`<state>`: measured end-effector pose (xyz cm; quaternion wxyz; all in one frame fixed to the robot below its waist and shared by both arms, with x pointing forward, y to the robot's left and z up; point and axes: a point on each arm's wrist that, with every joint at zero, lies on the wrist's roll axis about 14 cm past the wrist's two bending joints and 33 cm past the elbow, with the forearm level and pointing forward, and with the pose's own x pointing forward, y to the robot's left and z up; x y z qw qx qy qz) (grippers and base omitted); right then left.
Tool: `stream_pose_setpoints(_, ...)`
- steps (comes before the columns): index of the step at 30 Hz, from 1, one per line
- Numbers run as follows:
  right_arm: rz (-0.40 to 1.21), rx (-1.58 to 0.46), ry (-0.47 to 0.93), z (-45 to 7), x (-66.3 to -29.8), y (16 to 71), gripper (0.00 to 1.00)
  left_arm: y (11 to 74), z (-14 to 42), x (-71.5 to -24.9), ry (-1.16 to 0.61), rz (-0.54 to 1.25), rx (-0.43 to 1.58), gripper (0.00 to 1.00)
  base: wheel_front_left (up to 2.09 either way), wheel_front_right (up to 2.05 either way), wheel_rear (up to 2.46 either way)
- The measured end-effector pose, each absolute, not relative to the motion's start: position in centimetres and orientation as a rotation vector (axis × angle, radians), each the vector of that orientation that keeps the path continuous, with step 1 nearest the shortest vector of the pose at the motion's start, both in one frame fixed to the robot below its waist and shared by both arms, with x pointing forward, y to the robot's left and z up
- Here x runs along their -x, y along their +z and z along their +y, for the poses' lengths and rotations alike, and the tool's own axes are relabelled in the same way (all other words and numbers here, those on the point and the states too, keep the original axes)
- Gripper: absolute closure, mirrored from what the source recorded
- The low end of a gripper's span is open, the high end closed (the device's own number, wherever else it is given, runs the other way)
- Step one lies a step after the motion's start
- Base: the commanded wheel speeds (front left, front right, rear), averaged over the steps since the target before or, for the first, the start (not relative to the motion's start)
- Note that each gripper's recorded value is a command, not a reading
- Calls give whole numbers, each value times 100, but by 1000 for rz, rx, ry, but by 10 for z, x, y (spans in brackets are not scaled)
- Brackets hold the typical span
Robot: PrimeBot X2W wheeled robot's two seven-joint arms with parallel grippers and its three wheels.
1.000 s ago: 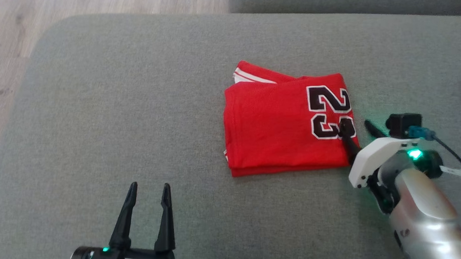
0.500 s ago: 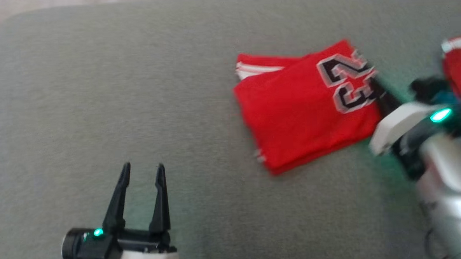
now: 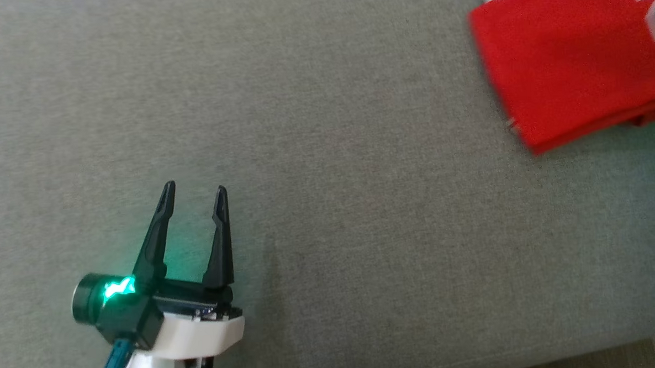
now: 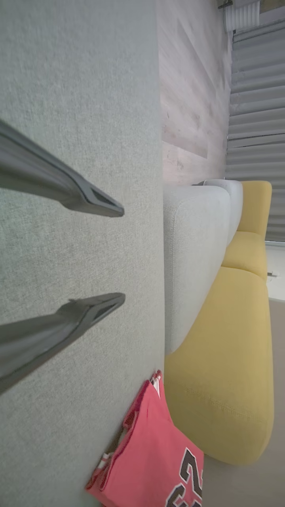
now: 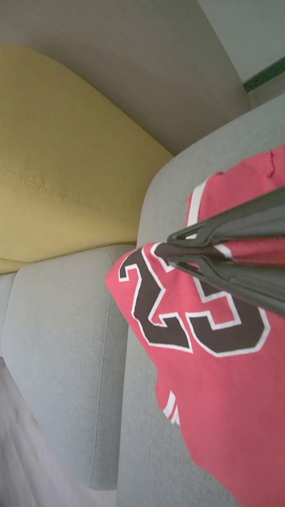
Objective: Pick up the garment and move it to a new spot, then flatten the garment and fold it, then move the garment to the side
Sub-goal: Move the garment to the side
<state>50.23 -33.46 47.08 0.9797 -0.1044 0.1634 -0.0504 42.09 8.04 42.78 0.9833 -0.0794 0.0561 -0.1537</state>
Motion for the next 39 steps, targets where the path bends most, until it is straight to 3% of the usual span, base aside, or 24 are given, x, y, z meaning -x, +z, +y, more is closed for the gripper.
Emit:
stream_pose_setpoints(6, 316, 271, -228, -378, -490, 495, 100, 413, 70, -430, -343, 138, 164, 0, 0, 0, 0)
stream_pose_setpoints(8, 317, 297, -269, -389, -485, 501, 0, 412, 68, -432, -351, 138, 166, 0, 0, 0, 0)
stream_pose_setpoints(15, 229, 335, -254, -360, -478, 511, 0, 423, 69, -431, -355, 115, 158, 0, 0, 0, 0)
stream_pose_setpoints(23, 205, 203, -52, -273, -454, 467, 0, 449, 84, -421, -282, 68, 216, 0, 0, 0, 0)
stream_pose_setpoints(32, 186, -27, 195, -149, -400, 428, 0, 476, 108, -382, -197, 23, 205, 0, 0, 0, 0)
stream_pose_setpoints(39, 22, -104, 240, -122, -377, 480, 0, 488, 126, -348, -146, -9, 190, 0, 0, 0, 0)
